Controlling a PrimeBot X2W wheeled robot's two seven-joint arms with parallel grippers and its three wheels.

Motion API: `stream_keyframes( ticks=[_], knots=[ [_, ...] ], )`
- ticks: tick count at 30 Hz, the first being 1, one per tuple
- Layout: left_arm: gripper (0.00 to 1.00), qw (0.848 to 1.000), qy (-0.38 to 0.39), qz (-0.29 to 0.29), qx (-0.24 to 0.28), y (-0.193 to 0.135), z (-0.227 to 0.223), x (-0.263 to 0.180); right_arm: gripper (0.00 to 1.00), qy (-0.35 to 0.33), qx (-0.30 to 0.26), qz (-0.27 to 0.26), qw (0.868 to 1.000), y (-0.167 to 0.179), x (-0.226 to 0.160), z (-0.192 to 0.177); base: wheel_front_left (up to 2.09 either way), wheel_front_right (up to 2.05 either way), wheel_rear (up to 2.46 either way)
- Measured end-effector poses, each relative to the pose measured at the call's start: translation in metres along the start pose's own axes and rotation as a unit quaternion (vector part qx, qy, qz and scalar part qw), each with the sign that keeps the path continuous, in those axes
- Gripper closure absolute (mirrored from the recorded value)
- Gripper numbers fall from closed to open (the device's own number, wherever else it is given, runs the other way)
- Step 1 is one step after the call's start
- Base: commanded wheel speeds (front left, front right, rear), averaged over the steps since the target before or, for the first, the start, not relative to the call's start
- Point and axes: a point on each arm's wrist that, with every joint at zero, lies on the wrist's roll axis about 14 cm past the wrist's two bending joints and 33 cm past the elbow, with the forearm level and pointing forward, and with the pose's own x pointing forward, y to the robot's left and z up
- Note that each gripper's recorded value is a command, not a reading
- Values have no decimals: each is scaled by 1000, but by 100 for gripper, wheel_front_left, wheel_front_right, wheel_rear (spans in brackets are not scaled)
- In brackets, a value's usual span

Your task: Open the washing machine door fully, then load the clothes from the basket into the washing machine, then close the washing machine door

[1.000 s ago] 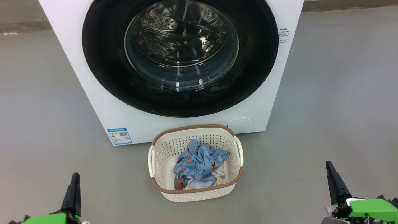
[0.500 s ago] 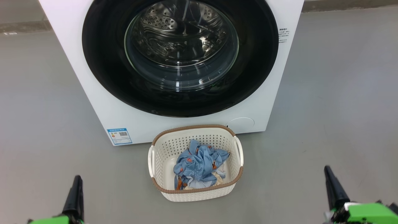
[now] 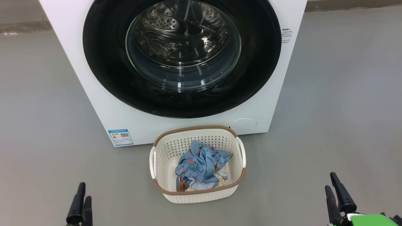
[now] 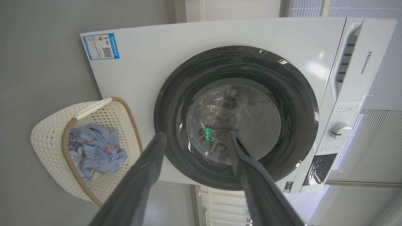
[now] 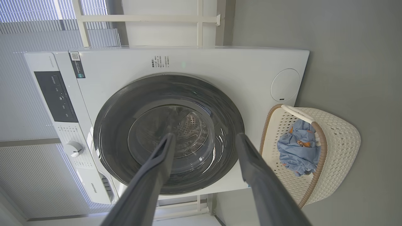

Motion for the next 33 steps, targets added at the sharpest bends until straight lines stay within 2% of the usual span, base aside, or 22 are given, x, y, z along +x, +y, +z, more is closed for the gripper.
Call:
stream_keyframes(
  ticks=[8, 14, 21, 33],
  knots=[
    [0, 1000, -4, -2, 6, -2, -1, 1, 0, -7, -4, 4, 1000, 3, 1, 3, 0, 0, 0],
    [0, 1000, -6, -4, 28, -4, 0, 2, 0, -14, -22, 8, 1000, 7, 2, 8, 0, 0, 0],
    [0, 995, -5, -7, 95, -7, 0, 4, 0, -19, -62, 16, 998, 14, 6, 11, 0, 0, 0],
    [0, 977, -13, -20, 212, -16, 1, 5, 0, -18, -179, 11, 984, 13, 8, 14, 0, 0, 0]
  ],
)
